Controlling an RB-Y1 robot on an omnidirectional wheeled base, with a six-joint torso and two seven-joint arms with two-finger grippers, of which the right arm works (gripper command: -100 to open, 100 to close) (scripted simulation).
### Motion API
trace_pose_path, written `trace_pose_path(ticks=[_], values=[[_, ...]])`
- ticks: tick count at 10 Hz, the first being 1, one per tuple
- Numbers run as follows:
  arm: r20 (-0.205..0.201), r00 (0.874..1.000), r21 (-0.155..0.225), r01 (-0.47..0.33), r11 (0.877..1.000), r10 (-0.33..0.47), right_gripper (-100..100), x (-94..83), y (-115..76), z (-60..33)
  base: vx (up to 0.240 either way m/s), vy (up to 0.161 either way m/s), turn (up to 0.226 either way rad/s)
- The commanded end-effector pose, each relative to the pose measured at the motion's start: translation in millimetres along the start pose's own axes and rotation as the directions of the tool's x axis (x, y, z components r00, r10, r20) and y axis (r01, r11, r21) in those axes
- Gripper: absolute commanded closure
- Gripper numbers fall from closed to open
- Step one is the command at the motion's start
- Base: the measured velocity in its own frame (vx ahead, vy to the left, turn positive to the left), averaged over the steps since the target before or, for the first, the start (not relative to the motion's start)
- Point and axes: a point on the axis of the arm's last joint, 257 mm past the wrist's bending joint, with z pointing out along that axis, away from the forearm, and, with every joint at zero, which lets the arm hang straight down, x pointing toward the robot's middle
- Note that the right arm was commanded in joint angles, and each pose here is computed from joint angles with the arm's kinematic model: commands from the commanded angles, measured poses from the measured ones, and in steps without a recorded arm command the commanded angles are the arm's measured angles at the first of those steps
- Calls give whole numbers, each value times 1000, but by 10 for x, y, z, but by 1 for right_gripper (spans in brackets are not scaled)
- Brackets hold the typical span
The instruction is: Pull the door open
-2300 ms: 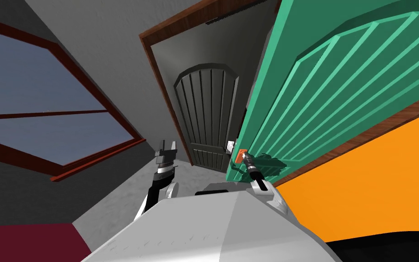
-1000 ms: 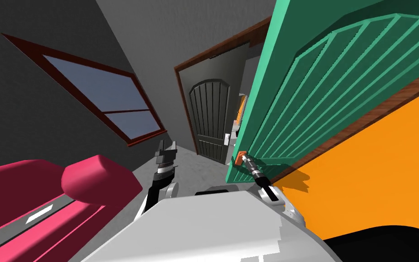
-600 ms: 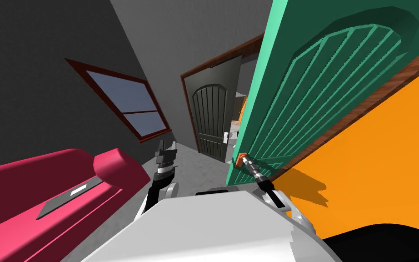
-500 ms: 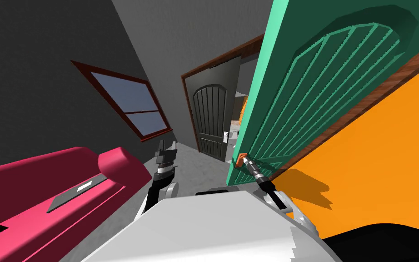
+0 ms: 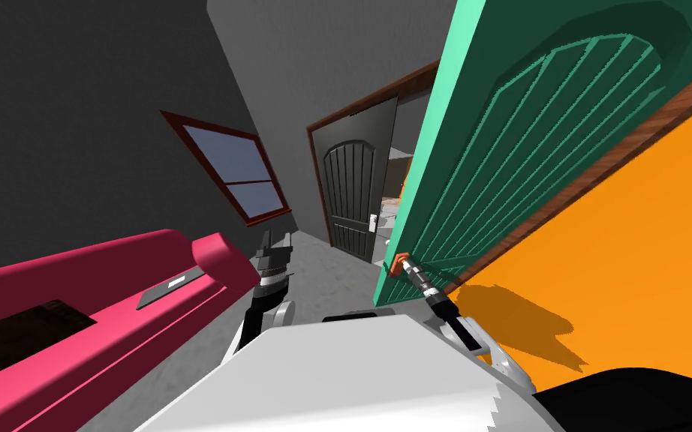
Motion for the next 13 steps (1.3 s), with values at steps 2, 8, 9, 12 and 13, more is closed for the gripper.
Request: trace_pose_path(ticks=[2, 8, 9, 12, 13], values=[[-35, 999, 1, -3, 1000, 3, 100, 37, -11, -69, -211, -87, 123], [-82, 997, 6, -4, 1000, 5, 100, 57, -30, -164, -181, -72, 96], [-90, 996, 5, -4, 1000, 5, 100, 58, -27, -175, -182, -86, 162], [-117, 993, 2, -4, 1000, 4, 100, 60, -16, -218, -221, -94, 143], [-127, 992, 2, -4, 1000, 4, 100, 60, -12, -233, -197, -98, 107]])
